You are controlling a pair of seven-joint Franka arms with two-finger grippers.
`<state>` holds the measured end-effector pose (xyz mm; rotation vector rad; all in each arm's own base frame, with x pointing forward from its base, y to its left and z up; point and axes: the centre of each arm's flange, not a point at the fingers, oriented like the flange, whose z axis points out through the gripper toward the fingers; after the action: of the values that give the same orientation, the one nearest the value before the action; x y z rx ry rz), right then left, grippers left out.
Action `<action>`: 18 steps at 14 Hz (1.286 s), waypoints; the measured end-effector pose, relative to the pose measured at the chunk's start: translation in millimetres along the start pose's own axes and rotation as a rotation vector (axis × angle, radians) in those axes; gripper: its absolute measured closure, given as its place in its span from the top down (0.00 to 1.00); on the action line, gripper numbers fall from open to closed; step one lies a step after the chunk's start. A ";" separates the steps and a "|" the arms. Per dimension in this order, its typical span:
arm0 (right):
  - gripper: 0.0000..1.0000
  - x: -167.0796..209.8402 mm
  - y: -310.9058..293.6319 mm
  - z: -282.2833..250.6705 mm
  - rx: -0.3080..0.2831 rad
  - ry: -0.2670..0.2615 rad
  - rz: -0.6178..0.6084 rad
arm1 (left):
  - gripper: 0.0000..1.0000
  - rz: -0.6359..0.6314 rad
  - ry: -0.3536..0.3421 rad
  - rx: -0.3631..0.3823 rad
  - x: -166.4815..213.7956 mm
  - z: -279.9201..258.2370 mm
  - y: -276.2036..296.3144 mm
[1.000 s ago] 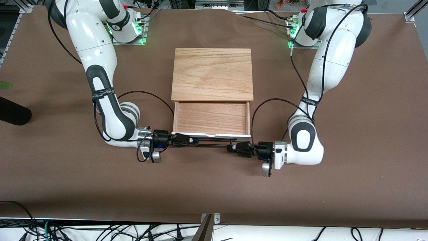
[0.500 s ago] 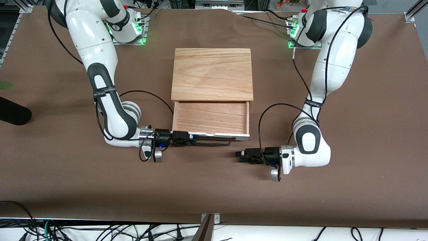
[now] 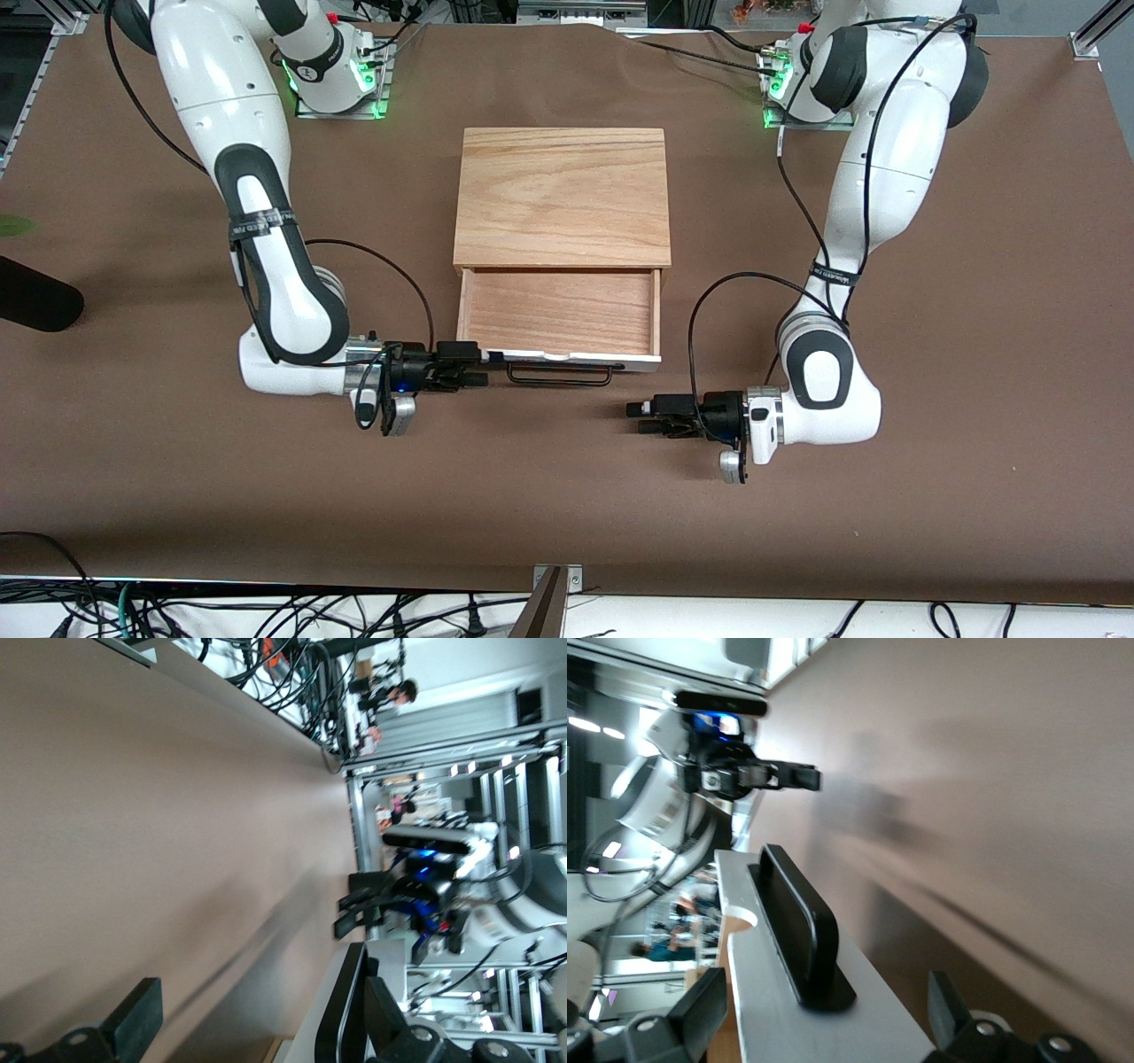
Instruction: Pull top drawer with both arms simultaneously
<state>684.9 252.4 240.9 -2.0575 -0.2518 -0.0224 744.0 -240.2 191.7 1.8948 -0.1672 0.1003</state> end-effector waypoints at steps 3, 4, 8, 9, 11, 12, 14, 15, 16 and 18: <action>1.00 11.4 -41.4 -43.3 -0.163 -0.045 -0.043 | 1.00 0.034 -0.096 0.086 11.1 -41.2 29.1; 1.00 12.4 -54.3 -59.0 -0.219 -0.064 -0.058 | 1.00 0.051 -0.129 0.109 12.8 -59.9 37.1; 1.00 6.8 -90.0 -126.3 -0.473 -0.159 -0.094 | 1.00 0.143 -0.250 0.288 15.4 -118.9 66.2; 1.00 3.7 -97.5 -144.9 -0.548 -0.184 -0.103 | 1.00 0.176 -0.282 0.355 16.0 -129.7 78.9; 1.00 -6.2 -111.0 -182.2 -0.687 -0.240 -0.093 | 1.00 0.235 -0.351 0.503 15.6 -153.6 104.1; 1.00 -12.8 -117.6 -201.9 -0.744 -0.263 -0.067 | 1.00 0.266 -0.381 0.588 15.8 -168.0 117.9; 1.00 -27.7 -133.1 -247.5 -0.837 -0.294 -0.027 | 1.00 0.328 -0.416 0.751 17.1 -198.5 152.9; 1.00 -38.3 -143.5 -271.0 -0.881 -0.320 -0.011 | 1.00 0.353 -0.423 0.815 16.7 -212.6 172.2; 1.00 -51.9 -155.4 -291.6 -0.924 -0.360 0.011 | 1.00 0.370 -0.422 0.865 15.6 -226.4 190.7; 1.00 -76.1 -176.0 -318.5 -0.988 -0.415 0.056 | 1.00 0.372 -0.395 0.930 11.9 -262.3 214.2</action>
<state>606.2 42.7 537.6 -3.0445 -0.5086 0.3894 723.8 -60.9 478.5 2.7735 -0.8635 0.0556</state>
